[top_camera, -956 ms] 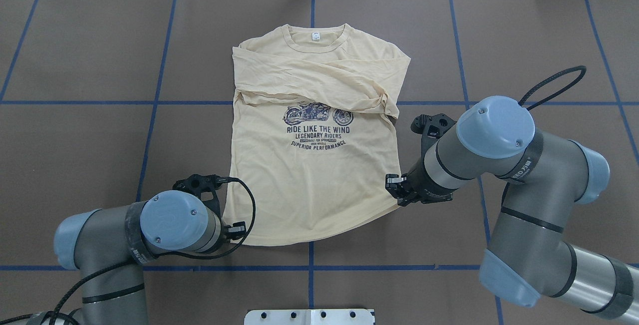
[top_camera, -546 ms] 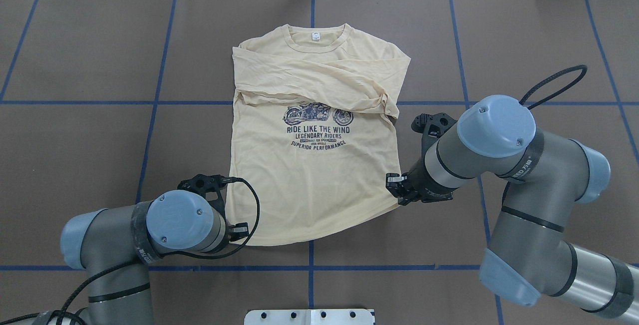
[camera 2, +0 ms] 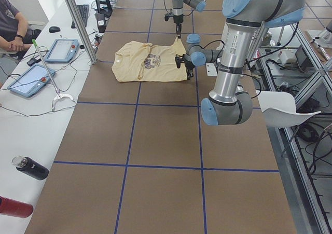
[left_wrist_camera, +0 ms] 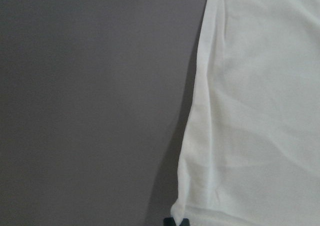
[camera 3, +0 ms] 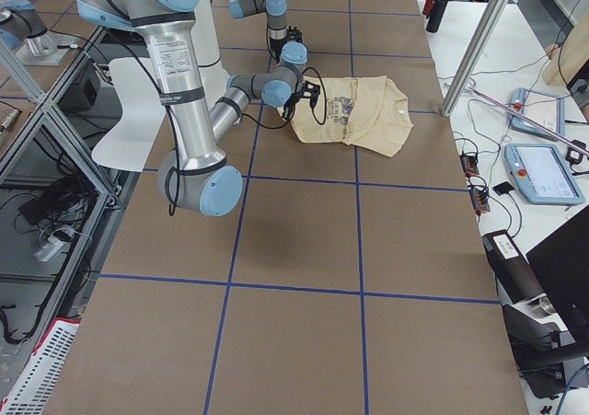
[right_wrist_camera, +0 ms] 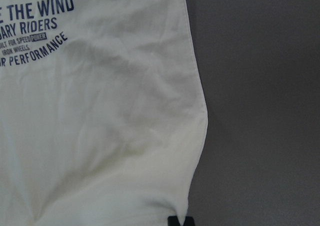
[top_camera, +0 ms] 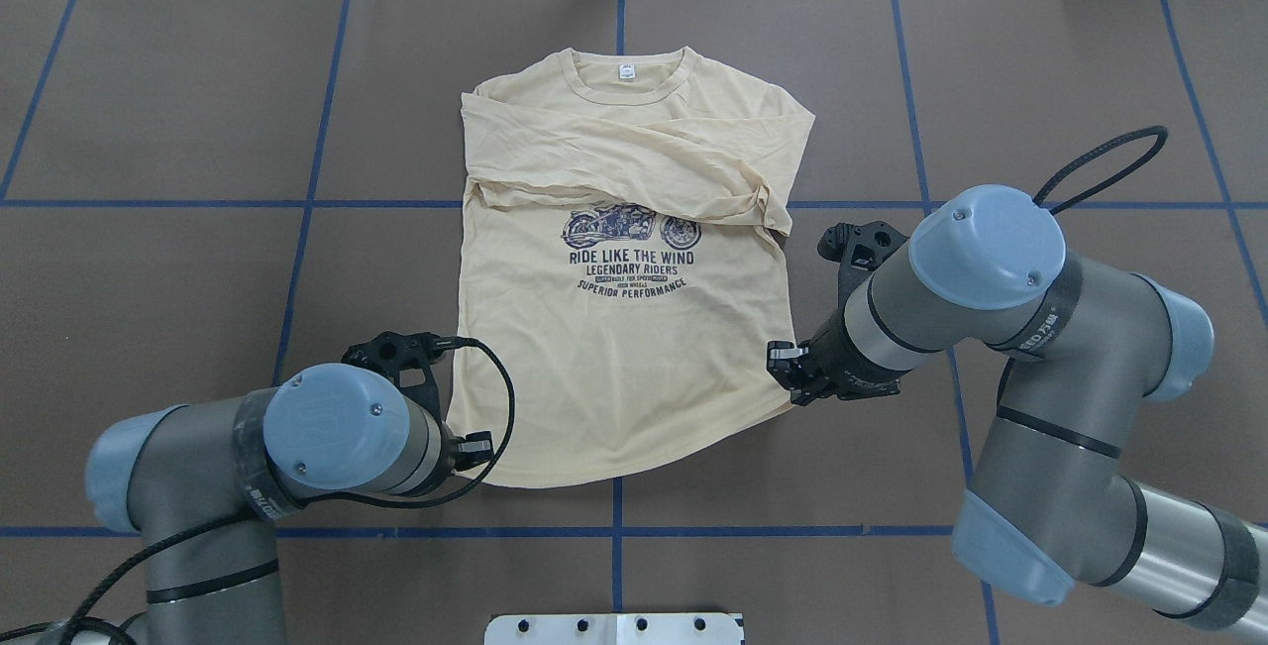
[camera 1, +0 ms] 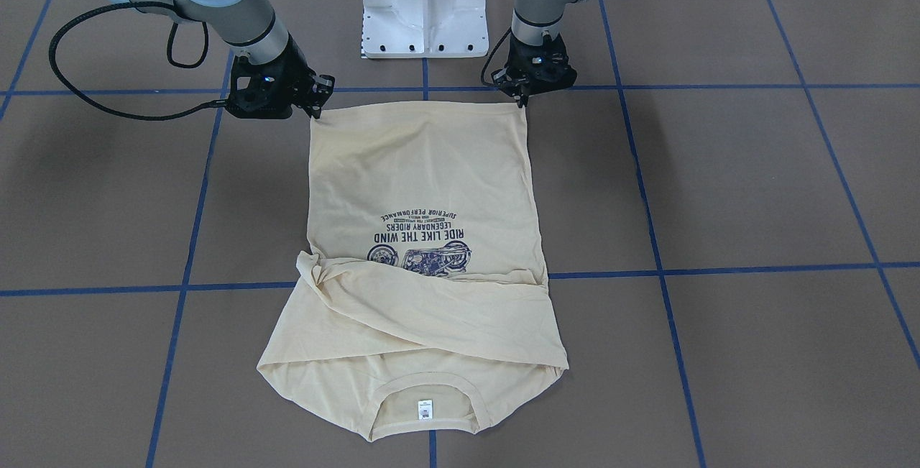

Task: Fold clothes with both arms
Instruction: 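Lift the hem with both grippers and carry it toward the collar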

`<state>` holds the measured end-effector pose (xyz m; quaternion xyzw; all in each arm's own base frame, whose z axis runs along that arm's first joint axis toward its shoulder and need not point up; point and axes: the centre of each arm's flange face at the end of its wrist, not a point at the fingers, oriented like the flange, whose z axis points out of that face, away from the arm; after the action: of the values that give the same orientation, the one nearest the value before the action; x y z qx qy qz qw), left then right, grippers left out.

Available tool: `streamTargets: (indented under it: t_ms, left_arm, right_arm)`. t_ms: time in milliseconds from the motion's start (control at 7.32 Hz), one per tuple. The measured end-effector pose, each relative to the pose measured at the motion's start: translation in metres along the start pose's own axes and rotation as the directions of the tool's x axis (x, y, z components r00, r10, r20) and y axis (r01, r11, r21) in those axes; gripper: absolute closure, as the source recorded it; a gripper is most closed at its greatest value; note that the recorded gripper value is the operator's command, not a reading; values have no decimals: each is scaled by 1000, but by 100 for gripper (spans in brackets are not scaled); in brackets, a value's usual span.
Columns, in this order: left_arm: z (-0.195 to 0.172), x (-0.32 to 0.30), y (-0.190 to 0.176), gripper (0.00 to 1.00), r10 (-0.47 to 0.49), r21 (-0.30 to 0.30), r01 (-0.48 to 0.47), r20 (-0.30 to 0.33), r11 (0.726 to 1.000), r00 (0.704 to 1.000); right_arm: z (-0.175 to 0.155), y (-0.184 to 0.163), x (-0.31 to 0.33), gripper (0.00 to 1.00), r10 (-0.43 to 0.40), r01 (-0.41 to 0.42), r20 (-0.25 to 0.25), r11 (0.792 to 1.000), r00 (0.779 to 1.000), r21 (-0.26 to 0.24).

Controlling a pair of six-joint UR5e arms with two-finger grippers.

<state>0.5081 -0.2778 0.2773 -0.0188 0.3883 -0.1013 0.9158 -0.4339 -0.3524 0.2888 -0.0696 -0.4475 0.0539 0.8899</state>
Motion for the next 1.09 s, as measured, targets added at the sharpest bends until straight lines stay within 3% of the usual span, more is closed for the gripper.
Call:
streamTargets:
  t_ms: [273,410,820,1093]
  left_arm:
    - [-49,-16,2,100,6,7,-6,-73,1000,997]
    - [-58,-21,7,100,12,-5,-12,-85,1000,996]
    - [-48,-19,64,100,72,-139,-80,-61,987,996]
    - [-62,-16,79,100,86,-166,-100,-91,981,992]
  right_arm:
    - [-5,4,7,100,7,-7,3,1000,1000,-8]
    - [-5,11,16,100,15,-15,-2,999,1000,-41]
    - [3,63,27,100,64,-66,-16,967,998,-247]
    - [-1,81,19,100,85,-83,-8,951,996,-298]
